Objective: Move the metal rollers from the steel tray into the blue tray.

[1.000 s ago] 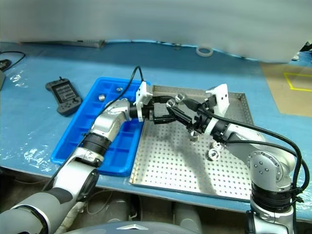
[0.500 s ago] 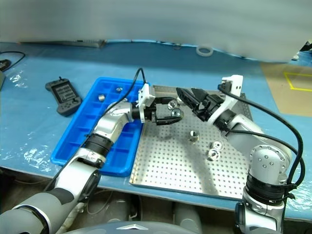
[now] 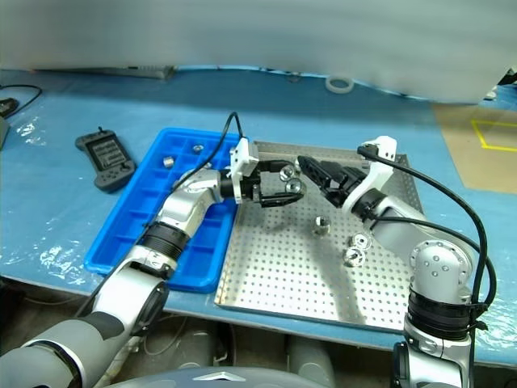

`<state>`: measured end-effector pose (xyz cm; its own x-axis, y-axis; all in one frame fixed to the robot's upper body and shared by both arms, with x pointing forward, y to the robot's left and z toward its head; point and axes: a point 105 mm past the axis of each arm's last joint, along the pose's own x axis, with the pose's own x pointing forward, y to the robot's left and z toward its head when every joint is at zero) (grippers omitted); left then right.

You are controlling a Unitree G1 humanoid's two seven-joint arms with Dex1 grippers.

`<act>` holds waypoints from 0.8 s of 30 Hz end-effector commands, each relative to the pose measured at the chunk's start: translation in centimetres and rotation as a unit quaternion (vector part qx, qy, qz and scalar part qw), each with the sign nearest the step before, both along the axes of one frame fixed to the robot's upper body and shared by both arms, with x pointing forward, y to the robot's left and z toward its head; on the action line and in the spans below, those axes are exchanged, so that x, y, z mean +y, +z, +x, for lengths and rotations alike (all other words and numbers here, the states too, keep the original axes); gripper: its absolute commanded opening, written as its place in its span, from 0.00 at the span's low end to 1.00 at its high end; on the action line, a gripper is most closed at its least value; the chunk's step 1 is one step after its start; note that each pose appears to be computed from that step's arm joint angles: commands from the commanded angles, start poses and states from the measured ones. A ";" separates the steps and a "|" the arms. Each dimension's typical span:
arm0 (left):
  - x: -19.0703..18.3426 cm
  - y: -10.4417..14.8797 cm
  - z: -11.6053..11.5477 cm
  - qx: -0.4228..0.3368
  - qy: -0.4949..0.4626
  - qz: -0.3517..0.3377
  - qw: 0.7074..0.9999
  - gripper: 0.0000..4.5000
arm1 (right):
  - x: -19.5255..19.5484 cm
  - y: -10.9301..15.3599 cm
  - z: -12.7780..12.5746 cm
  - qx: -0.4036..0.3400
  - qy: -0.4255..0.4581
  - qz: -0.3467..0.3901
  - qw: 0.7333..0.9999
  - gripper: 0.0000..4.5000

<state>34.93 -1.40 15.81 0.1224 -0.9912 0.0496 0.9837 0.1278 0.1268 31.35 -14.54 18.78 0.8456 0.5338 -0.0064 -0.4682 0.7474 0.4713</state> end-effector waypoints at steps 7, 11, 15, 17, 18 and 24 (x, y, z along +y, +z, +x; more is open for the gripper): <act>-0.5 2.0 -0.2 -0.029 -0.012 -0.027 0.999 0.89 | 1.1 0.5 -0.1 -0.015 0.007 0.007 1.000 0.88; -0.5 2.0 -0.2 -0.028 -0.012 -0.027 0.999 0.89 | 1.3 0.1 -0.1 -0.002 0.008 0.026 1.000 0.88; -0.5 1.9 -0.3 -0.027 -0.013 -0.026 0.999 0.89 | 1.0 -0.1 0.3 0.001 -0.009 0.022 1.000 0.79; -0.5 1.9 -0.2 -0.027 -0.013 -0.026 0.999 0.89 | 1.0 0.0 0.4 0.000 -0.010 0.022 1.000 0.67; -0.5 1.9 -0.2 -0.027 -0.013 -0.026 0.999 0.89 | 1.0 0.0 0.4 -0.001 -0.010 0.022 1.000 0.59; -0.6 2.0 -0.2 -0.028 -0.012 -0.026 0.999 0.89 | 1.3 0.3 0.4 -0.007 -0.004 0.031 0.999 0.26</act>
